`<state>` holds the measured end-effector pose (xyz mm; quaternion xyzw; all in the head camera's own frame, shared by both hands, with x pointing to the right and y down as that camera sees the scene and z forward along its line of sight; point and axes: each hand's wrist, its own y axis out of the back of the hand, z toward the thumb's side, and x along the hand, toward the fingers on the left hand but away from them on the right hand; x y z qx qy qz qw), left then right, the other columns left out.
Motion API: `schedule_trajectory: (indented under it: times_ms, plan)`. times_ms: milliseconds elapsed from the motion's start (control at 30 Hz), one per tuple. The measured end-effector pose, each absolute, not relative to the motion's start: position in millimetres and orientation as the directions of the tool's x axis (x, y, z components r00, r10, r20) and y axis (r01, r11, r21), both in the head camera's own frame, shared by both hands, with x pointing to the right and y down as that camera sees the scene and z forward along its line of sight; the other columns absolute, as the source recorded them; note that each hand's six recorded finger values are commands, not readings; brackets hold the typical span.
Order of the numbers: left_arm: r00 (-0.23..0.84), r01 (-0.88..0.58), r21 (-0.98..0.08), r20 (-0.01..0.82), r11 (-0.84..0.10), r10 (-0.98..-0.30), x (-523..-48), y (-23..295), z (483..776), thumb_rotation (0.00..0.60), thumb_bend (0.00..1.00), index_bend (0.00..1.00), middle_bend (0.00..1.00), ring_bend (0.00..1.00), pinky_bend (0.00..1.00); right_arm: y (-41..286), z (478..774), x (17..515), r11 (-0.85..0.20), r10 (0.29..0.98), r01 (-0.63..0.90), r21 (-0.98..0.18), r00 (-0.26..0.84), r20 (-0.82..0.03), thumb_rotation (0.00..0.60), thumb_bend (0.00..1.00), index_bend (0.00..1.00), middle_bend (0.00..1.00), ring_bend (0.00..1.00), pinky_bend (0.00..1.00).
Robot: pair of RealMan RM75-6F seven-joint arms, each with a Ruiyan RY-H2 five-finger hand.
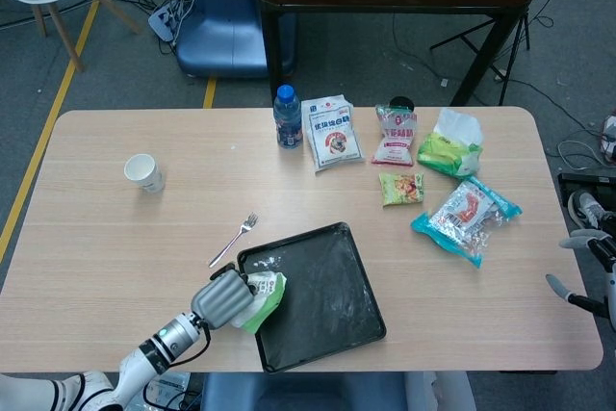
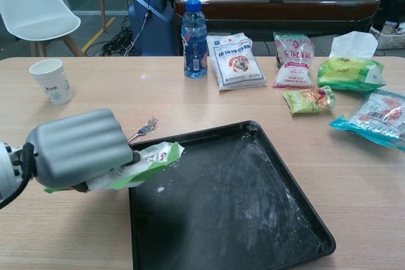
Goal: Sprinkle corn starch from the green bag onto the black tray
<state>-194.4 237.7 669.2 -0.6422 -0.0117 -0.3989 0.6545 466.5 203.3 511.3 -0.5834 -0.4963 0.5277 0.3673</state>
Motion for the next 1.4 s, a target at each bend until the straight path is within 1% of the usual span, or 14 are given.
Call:
schedule_trajectory:
  times_ms: [167,367,500,667,967,1167,1400]
  plan:
    - [0.694,0.397,-0.891,0.447,-0.219,-0.564,-200,223,662,0.600,0.47,0.43,0.73,0.70,0.68,202,512,465,-0.238,0.967,0.191,-0.952,-0.048,-0.251,0.600,0.08,0.42,0.35,0.17,0.18]
    - [0.692,0.268,-0.931,0.365,-0.247,-0.623,-211,211,659,0.600,0.47,0.43,0.73,0.70,0.69,201,511,464,-0.235,0.968,0.192,-0.953,-0.046,-0.248,0.600,0.08,0.42,0.35,0.17,0.18]
    - [0.680,0.211,-0.943,0.331,-0.257,-0.654,-220,206,661,0.600,0.47,0.43,0.73,0.69,0.69,201,511,463,-0.236,0.968,0.193,-0.953,-0.045,-0.248,0.600,0.08,0.42,0.35,0.17,0.18]
    - [0.648,0.156,-0.946,0.314,-0.283,-0.694,-233,201,665,0.600,0.47,0.43,0.73,0.69,0.70,201,511,463,-0.235,0.968,0.192,-0.953,-0.045,-0.248,0.600,0.08,0.42,0.35,0.17,0.18]
    - [0.603,0.051,-0.934,0.312,-0.355,-0.734,-250,202,674,0.600,0.47,0.43,0.72,0.69,0.71,200,511,461,-0.236,0.968,0.192,-0.952,-0.040,-0.248,0.600,0.08,0.42,0.35,0.17,0.18]
    - [0.577,0.006,-0.928,0.307,-0.372,-0.757,-260,203,685,0.600,0.47,0.43,0.72,0.69,0.71,201,511,461,-0.235,0.968,0.191,-0.953,-0.043,-0.248,0.600,0.08,0.42,0.35,0.17,0.18]
    - [0.573,-0.016,-0.926,0.300,-0.376,-0.763,-265,205,692,0.600,0.47,0.43,0.72,0.69,0.71,202,510,461,-0.232,0.969,0.191,-0.954,-0.044,-0.245,0.600,0.08,0.42,0.35,0.17,0.18]
